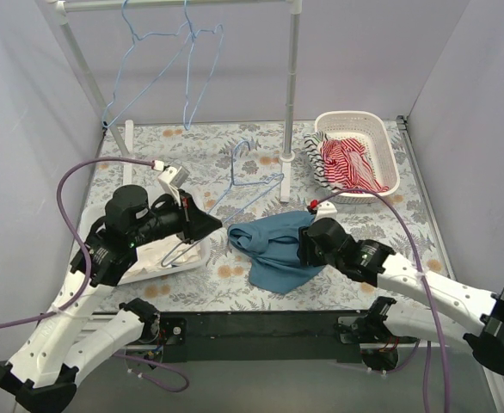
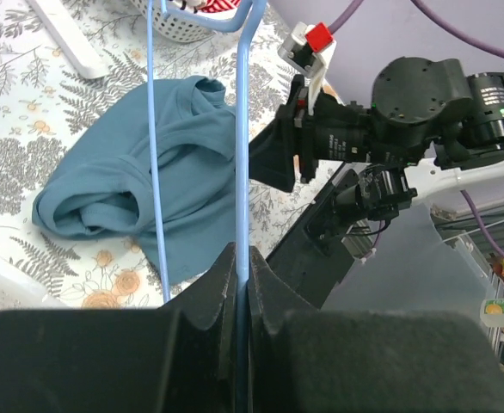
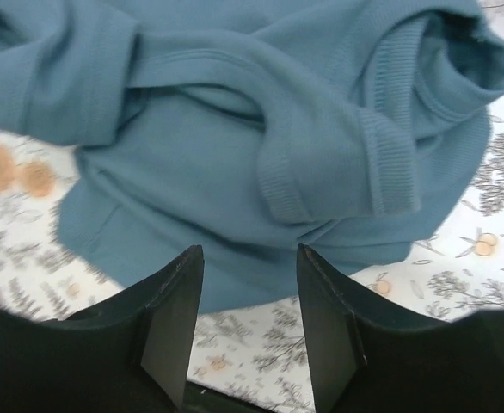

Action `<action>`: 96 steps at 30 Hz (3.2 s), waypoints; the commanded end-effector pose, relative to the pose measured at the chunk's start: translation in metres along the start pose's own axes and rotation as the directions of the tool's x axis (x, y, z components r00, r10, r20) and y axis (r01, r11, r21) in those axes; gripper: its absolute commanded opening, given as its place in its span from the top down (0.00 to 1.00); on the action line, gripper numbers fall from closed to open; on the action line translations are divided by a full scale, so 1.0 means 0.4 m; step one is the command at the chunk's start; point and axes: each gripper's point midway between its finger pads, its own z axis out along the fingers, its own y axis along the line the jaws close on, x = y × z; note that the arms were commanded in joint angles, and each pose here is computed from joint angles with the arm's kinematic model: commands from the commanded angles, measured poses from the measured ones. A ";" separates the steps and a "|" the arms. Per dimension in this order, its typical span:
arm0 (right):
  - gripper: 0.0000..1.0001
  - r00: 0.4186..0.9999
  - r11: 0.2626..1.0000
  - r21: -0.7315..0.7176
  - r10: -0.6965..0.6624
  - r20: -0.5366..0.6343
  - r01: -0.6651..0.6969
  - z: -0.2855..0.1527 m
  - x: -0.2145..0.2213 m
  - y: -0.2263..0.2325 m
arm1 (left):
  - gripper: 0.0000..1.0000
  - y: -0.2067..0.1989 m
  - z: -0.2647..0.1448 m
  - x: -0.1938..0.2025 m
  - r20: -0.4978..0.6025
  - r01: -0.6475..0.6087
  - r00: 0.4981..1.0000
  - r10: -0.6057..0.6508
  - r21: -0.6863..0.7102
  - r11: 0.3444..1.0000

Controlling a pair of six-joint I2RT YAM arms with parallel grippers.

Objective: Place the tank top on the hanger

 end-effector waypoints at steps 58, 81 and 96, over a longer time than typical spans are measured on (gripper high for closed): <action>0.99 0.976 0.992 0.106 -0.094 0.197 0.074 -0.100 -0.356 0.045 | 1.00 -0.055 0.130 0.190 -0.181 0.026 0.983 0.020 0.249 0.968; 0.75 0.942 1.000 0.018 -0.008 0.335 0.003 -0.230 -0.369 0.023 | 1.00 -0.143 0.321 0.166 0.174 -0.067 0.985 -0.010 0.435 0.898; 0.37 0.827 0.931 -0.269 -0.057 0.559 0.246 -0.310 -0.433 0.161 | 1.00 -0.146 0.357 0.180 0.126 -0.012 0.991 -0.051 0.455 0.890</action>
